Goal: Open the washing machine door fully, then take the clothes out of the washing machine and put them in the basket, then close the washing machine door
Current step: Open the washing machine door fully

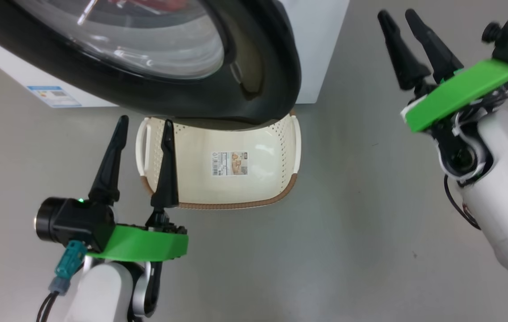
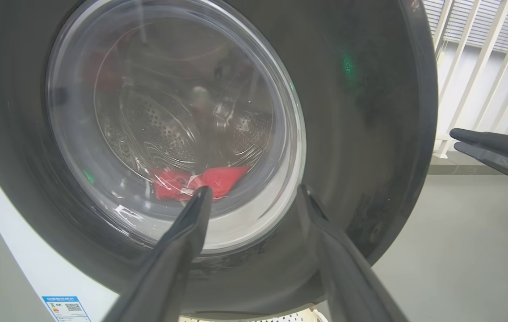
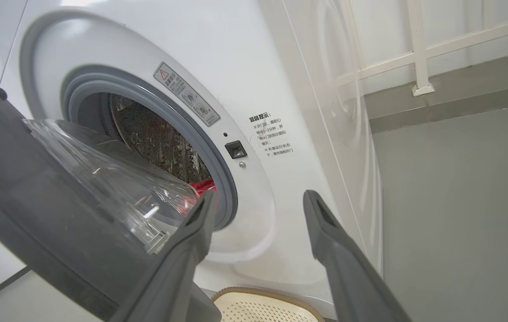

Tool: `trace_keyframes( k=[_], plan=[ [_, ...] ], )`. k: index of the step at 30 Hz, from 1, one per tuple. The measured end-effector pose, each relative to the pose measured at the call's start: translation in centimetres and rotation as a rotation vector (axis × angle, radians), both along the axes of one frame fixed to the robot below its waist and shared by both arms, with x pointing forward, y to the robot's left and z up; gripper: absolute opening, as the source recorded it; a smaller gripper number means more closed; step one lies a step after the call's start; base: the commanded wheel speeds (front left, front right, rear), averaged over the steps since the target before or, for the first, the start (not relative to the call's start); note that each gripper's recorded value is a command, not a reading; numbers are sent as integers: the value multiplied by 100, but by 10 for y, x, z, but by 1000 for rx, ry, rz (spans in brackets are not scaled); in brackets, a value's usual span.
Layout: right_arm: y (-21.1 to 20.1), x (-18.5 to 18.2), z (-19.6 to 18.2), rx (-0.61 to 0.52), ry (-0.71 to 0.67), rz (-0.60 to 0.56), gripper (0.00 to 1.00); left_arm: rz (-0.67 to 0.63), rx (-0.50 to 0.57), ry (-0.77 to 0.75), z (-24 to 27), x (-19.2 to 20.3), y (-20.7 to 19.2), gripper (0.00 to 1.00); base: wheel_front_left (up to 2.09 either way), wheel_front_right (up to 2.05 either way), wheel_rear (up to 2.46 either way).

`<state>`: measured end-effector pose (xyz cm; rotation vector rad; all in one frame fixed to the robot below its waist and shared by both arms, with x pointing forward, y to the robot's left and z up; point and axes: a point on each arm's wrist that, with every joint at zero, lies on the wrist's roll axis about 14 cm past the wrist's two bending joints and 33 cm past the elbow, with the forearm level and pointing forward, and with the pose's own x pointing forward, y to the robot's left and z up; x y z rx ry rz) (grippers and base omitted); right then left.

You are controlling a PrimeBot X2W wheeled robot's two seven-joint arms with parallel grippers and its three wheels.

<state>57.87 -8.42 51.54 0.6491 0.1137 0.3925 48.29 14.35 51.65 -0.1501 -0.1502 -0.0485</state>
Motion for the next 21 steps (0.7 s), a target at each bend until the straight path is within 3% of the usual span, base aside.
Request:
trace_keyframes(
  k=[8, 21],
  plan=[
    [-17, -19, -19, -252, -105, -29, 100, -20, -9, 5, -2, 4, -7, 100, 0, 0, 0],
    [-51, -52, -2, -403, -263, -214, 100, -34, -19, -3, 0, 7, -10, 100, 0, 0, 0]
  ],
)
